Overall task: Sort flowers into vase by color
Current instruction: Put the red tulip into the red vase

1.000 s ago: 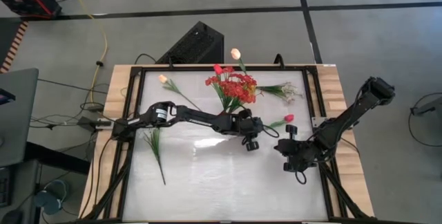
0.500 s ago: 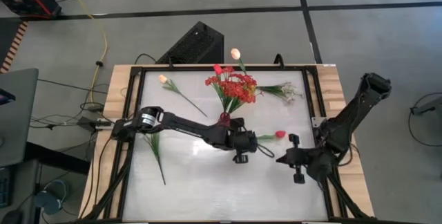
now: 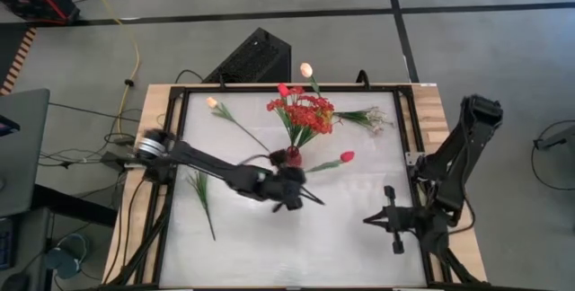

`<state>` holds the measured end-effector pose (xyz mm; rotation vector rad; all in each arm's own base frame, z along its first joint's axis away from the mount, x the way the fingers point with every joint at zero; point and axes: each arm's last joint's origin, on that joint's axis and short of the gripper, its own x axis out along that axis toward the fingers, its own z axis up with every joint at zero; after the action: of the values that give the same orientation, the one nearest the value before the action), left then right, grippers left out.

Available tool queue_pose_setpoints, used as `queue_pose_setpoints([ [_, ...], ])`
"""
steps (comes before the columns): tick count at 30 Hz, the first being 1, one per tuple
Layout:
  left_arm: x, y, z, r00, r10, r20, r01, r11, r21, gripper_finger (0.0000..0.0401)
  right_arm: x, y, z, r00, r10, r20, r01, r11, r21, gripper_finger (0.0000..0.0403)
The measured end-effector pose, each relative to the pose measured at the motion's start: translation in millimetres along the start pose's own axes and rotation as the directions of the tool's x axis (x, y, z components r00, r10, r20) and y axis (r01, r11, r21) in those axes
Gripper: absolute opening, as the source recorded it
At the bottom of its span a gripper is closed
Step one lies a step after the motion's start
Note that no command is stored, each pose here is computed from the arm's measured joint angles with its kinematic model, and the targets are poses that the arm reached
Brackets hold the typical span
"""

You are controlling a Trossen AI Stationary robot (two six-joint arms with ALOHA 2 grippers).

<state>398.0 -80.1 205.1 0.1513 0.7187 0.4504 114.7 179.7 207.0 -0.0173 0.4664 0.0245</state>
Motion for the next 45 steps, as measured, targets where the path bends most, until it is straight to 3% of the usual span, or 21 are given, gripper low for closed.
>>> queue_pose_setpoints([
  [3,-19,18,-9,0.986,-0.046,0.163,0.065,0.991,-0.113,0.0000,8,5,-5,0.999,-0.032,0.003,0.032,0.999,-0.015,0.0027],
  [6,-38,38,-14,0.921,-0.086,0.379,0.173,0.964,-0.202,0.0000,19,8,-8,0.998,-0.066,0.006,0.066,0.998,0.000,0.0027],
  [10,-49,57,-32,0.770,-0.119,0.627,0.326,0.918,-0.226,0.0000,35,7,-7,0.994,-0.109,0.013,0.109,0.993,0.044,0.0027],
  [15,-49,72,-57,0.559,-0.137,0.818,0.497,0.845,-0.199,0.0000,54,-4,-2,0.989,-0.147,-0.020,0.148,0.985,0.091,0.0027],
  [18,-43,75,-65,0.519,-0.099,0.849,0.512,0.831,-0.216,0.0000,67,-18,6,0.984,-0.168,-0.055,0.172,0.981,0.091,0.0027],
  [21,-39,74,-64,0.462,-0.088,0.883,0.538,0.819,-0.199,0.0000,79,-34,21,0.992,-0.106,-0.061,0.111,0.990,0.087,0.0027],
  [23,-36,72,-63,0.430,-0.128,0.894,0.561,0.814,-0.153,0.0000,86,-44,33,0.997,-0.072,-0.027,0.074,0.994,0.076,0.0029],
  [26,-32,68,-55,0.385,-0.197,0.902,0.588,0.805,-0.075,0.0000,93,-63,50,0.993,-0.108,0.052,0.104,0.992,0.068,0.0041],
  [32,-36,64,-41,0.268,-0.312,0.912,0.598,0.796,0.097,0.0000,97,-87,76,0.982,0.056,0.183,-0.072,0.994,0.081,0.0096],
  [35,-39,63,-29,0.214,-0.342,0.915,0.608,0.779,0.149,0.0000,100,-89,84,0.959,0.091,0.267,-0.110,0.992,0.055,0.0141],
  [41,-39,56,-8,0.197,-0.410,0.891,0.605,0.766,0.218,0.0000,104,-86,94,0.910,0.103,0.403,-0.099,0.995,-0.030,0.0224],
  [45,-38,50,2,0.228,-0.436,0.870,0.595,0.770,0.230,0.0000,105,-87,97,0.896,0.103,0.431,-0.091,0.995,-0.050,0.0249],
])
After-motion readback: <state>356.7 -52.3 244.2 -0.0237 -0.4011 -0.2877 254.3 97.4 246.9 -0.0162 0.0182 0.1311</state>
